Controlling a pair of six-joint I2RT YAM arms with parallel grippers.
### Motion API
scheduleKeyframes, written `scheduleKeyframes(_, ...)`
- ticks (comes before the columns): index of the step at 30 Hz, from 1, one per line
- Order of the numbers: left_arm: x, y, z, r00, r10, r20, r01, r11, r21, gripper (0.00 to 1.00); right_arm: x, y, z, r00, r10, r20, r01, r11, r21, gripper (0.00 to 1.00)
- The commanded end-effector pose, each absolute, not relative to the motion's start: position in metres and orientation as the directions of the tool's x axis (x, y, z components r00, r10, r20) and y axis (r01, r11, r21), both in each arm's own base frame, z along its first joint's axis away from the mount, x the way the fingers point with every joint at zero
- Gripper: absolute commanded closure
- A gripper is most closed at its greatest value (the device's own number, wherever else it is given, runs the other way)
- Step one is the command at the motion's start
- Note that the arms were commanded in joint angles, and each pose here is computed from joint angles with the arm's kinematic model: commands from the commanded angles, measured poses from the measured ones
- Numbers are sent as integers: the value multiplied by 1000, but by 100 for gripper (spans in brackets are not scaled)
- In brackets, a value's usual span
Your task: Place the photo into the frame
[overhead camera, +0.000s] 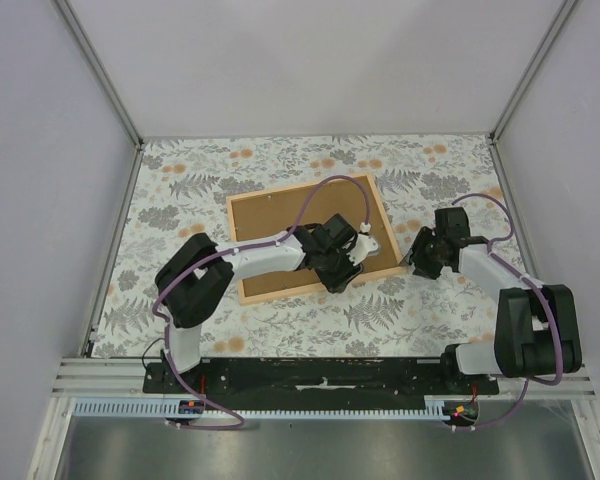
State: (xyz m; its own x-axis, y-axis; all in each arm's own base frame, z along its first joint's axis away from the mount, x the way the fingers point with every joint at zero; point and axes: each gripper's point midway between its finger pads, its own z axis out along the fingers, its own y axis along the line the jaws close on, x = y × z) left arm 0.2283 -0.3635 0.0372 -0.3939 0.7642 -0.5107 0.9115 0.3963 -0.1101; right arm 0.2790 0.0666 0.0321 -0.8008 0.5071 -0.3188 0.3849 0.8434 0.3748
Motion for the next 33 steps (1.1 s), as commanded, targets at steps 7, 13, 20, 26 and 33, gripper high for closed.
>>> scheduleKeyframes(7, 243, -369, 33, -319, 784, -533, 926, 377, 0, 59, 289, 66, 54, -784, 494, -377, 347, 851, 394, 46)
scheduleKeyframes(13, 241, -376, 33, -321, 781, -535, 922, 387, 13, 94, 286, 71, 58, -784, 500, -367, 338, 841, 422, 19)
scheduleKeyframes(20, 255, -400, 84, -314, 691, -651, 903, 429, 20, 98, 284, 90, 73, -738, 588, -331, 347, 751, 561, 11)
scheduleKeyframes(26, 261, -411, 105, -344, 642, -685, 883, 469, -4, 98, 281, 95, 74, -688, 665, -291, 396, 680, 617, 11)
scheduleKeyframes(33, 260, -425, 125, -380, 593, -710, 873, 483, -64, 98, 297, 93, 77, -611, 734, -296, 421, 618, 664, 14)
